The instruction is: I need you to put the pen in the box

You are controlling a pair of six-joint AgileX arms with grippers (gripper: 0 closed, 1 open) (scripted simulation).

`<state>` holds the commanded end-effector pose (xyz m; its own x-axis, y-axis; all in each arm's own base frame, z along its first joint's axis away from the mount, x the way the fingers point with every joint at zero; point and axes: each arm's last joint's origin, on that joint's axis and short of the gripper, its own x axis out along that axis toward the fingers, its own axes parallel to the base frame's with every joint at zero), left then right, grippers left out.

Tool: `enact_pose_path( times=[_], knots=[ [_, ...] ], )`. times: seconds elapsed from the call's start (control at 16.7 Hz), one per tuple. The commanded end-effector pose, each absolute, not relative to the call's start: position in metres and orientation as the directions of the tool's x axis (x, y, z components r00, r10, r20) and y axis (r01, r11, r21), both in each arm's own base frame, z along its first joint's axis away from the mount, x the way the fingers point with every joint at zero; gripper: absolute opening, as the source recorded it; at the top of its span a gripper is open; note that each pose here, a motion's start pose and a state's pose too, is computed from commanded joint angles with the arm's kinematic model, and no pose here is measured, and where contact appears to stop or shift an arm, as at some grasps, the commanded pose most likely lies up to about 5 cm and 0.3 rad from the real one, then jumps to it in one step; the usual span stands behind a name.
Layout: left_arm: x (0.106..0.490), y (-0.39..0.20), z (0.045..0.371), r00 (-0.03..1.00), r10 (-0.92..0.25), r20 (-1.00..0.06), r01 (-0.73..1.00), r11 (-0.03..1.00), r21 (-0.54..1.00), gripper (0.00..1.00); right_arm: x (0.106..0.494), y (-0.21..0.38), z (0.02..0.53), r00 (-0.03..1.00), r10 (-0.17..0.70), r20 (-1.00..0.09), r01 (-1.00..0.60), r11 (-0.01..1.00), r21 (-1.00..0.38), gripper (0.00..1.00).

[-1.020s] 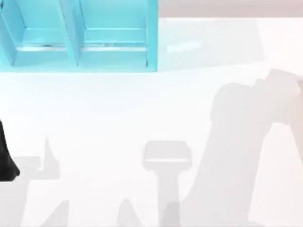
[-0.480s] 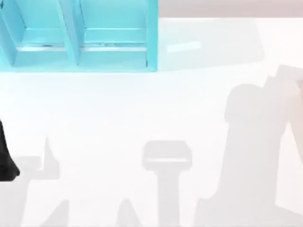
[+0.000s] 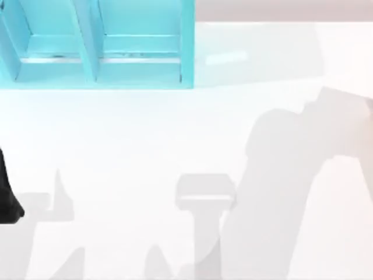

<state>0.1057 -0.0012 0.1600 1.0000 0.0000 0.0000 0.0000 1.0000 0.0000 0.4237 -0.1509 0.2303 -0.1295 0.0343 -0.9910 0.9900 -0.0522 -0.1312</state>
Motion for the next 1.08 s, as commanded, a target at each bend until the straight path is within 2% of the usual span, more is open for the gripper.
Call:
enact_pose_path(
  times=[0.12,0.42,0.78,1.08],
  knots=[
    [0.106,-0.001,0.160,1.000,0.000,0.000,0.000,1.000,0.000,1.00,0.410,-0.149,0.212,-0.207,0.034,-0.978,0.977,-0.049,-0.208,0.00],
    [0.106,-0.001,0.160,1.000,0.000,0.000,0.000,1.000,0.000,1.00,0.378,-0.158,0.183,-0.343,-0.034,-0.939,0.940,-0.013,-0.342,0.00],
    [0.106,-0.001,0.160,1.000,0.000,0.000,0.000,1.000,0.000,1.00,0.373,-0.162,0.178,-0.363,-0.047,-0.931,0.932,-0.006,-0.363,0.00],
    [0.106,-0.001,0.160,1.000,0.000,0.000,0.000,1.000,0.000,1.00,0.373,-0.162,0.178,-0.363,-0.047,-0.931,0.932,-0.006,-0.363,0.38]
  ],
)
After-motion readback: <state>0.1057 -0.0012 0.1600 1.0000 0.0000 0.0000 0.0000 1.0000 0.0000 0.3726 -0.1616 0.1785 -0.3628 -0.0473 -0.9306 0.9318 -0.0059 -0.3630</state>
